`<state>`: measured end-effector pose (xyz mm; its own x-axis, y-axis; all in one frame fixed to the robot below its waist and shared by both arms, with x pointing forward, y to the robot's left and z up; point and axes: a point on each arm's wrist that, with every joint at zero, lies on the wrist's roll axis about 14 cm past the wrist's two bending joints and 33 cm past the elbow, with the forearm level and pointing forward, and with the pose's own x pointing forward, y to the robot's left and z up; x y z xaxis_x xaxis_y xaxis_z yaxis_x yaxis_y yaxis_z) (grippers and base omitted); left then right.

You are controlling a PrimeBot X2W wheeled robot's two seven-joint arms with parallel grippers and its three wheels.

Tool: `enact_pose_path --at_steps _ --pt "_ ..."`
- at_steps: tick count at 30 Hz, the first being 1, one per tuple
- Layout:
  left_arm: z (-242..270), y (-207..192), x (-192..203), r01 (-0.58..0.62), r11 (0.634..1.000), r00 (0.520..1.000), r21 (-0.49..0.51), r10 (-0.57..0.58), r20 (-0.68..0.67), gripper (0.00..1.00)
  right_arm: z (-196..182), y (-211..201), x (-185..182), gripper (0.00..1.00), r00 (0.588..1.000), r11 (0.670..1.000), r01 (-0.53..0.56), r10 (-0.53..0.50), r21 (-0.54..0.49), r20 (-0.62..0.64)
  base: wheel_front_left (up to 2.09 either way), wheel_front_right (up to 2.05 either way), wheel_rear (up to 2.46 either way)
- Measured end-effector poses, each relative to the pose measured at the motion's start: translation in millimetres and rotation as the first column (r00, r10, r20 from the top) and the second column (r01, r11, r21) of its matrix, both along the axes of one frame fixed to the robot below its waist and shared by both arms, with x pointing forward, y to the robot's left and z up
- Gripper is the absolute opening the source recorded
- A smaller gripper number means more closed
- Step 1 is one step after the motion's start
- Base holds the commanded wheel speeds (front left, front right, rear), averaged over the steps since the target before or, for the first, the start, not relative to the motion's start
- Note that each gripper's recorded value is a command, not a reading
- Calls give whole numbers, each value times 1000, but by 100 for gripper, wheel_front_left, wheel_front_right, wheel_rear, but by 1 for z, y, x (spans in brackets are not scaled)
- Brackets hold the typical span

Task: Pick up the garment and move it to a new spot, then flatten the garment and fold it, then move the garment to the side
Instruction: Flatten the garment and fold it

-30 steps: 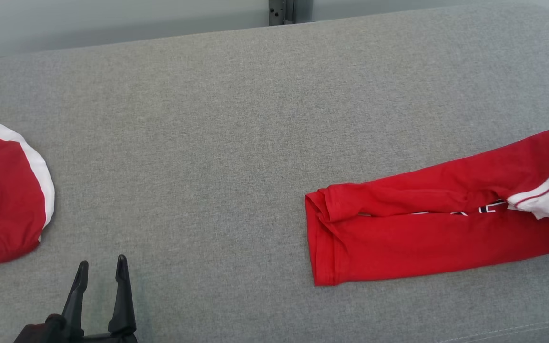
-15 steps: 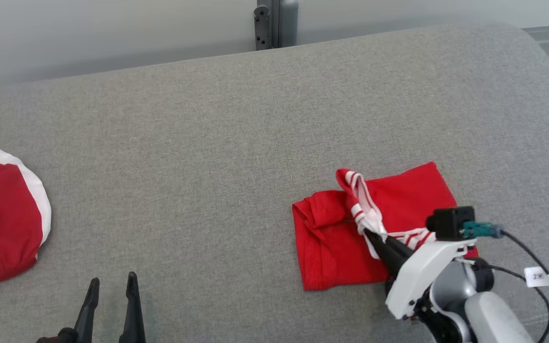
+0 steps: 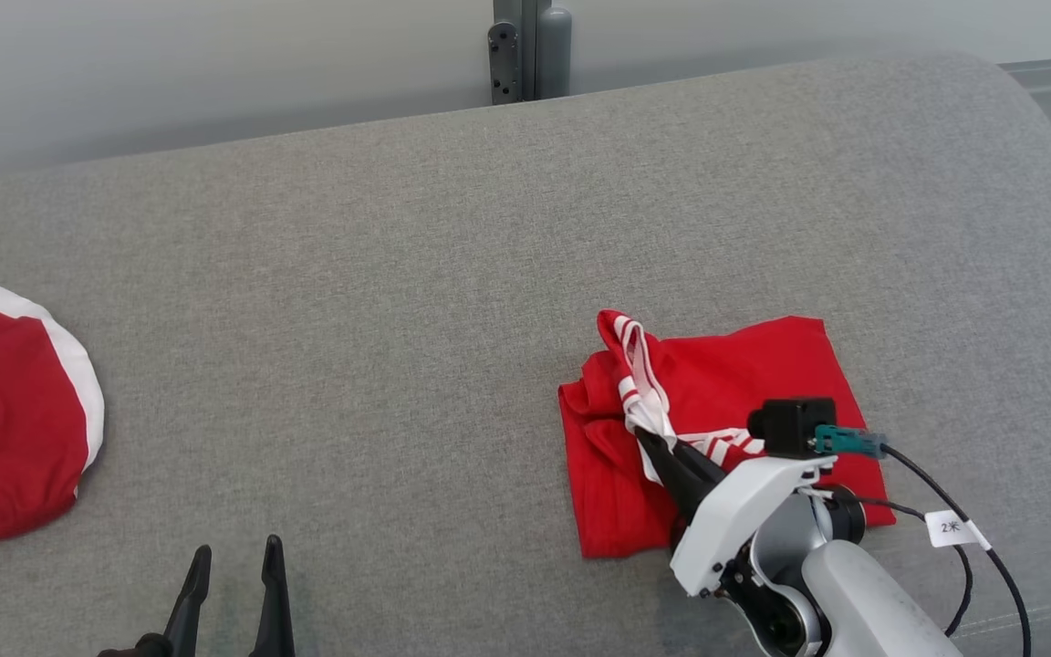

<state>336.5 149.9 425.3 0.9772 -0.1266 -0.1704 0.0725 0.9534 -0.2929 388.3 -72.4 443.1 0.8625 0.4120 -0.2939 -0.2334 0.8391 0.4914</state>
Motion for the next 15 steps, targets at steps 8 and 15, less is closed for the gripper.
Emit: enact_pose_path --at_steps 8,15 --pt "-3 -2 -4 1 1000 1000 -5 -2 -11 100 -2 21 0 100 999 999 -48 47 23 9 0 0 0" --pt "-4 6 -10 -19 1000 1000 3 19 -17 100 50 14 11 100 976 998 0 -13 60 216 0 0 0"
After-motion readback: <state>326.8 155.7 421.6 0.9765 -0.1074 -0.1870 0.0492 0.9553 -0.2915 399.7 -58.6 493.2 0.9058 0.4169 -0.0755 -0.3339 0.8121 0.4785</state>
